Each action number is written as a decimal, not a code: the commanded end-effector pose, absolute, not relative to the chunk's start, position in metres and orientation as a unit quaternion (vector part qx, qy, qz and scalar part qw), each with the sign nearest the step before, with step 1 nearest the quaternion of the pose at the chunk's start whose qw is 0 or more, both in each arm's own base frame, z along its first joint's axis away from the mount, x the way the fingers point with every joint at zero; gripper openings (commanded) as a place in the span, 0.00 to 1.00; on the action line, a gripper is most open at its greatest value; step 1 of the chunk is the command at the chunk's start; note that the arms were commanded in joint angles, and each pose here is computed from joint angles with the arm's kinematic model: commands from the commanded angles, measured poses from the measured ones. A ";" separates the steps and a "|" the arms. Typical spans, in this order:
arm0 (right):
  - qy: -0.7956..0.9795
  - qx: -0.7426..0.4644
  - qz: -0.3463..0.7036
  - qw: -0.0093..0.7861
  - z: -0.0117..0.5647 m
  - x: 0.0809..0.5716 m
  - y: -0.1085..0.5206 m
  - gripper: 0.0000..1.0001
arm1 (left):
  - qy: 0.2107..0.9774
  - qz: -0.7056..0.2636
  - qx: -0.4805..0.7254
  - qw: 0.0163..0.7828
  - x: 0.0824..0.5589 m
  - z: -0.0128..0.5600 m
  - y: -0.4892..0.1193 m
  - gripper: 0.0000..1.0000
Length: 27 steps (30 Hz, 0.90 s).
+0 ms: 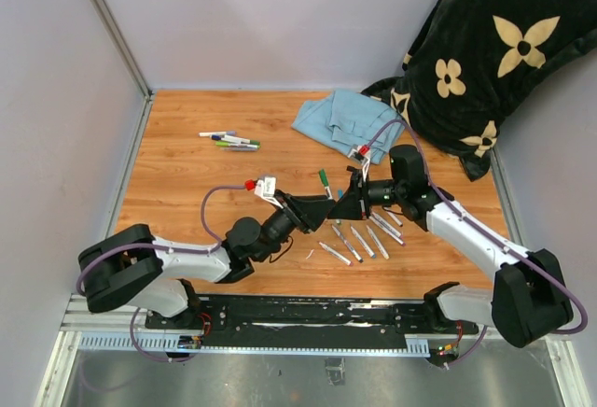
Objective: Open the pen caps
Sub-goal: Pick up the pen from the center of the board.
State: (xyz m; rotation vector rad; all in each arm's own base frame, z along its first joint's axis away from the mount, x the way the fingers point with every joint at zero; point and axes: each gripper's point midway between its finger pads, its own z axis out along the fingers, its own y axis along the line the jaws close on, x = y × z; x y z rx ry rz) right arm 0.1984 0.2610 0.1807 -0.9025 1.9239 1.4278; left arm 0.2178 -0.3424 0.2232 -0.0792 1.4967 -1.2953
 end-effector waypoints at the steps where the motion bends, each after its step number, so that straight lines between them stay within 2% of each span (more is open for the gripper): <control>1: 0.695 -0.378 0.543 0.282 0.190 0.192 0.263 0.01 | 0.606 -0.553 -0.010 0.572 0.205 0.242 -0.328 0.55; 6: 0.660 -0.413 0.565 0.272 0.196 0.182 0.261 0.01 | 0.594 -0.541 0.010 0.595 0.199 0.251 -0.306 0.84; 8: 0.652 -0.419 0.571 0.268 0.197 0.180 0.260 0.01 | 0.594 -0.545 0.041 0.590 0.195 0.254 -0.306 0.92; 15: 0.647 -0.424 0.574 0.269 0.197 0.179 0.257 0.01 | 0.580 -0.592 0.094 0.552 0.190 0.261 -0.299 0.94; 21: 0.649 -0.421 0.574 0.268 0.195 0.182 0.255 0.01 | 0.557 -0.615 0.092 0.550 0.191 0.270 -0.283 0.95; 27: 0.647 -0.422 0.577 0.265 0.194 0.181 0.255 0.02 | 0.544 -0.616 0.079 0.564 0.196 0.272 -0.263 0.99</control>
